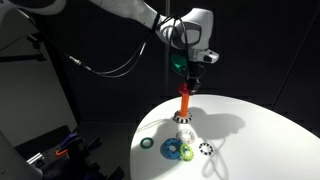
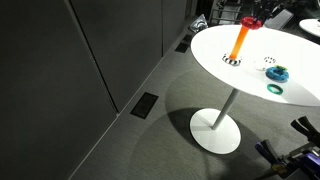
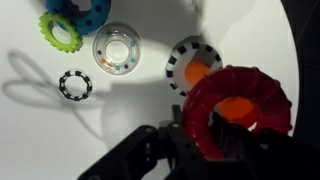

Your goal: Remove the top two circular objects on the orange object then put the pink object

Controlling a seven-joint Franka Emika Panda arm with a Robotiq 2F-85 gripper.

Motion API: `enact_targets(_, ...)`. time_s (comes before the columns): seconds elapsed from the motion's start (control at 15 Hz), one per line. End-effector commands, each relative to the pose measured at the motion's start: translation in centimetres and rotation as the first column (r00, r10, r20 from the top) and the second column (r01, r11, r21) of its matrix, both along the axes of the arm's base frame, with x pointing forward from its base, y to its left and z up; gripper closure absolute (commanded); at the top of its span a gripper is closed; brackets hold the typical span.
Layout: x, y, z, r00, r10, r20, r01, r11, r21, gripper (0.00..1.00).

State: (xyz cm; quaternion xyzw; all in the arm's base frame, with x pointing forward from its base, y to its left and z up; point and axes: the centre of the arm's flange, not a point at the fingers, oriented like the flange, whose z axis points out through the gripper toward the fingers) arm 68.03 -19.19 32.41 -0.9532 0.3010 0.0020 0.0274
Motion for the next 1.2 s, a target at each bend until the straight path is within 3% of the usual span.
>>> enact_targets(0.0, 1.4, -0.1, 0.1, 0.999, -0.018, -0.029, 0.018, 1.0, -0.01, 0.88)
enact_targets(0.67, 1.5, 0.3, 1.0, 0.996, -0.002, -0.09, 0.005, 1.0, 0.025, 0.89)
enact_targets(1.13, 1.9, 0.4, 1.4, 0.996, -0.001, -0.084, 0.002, 1.0, 0.013, 0.89)
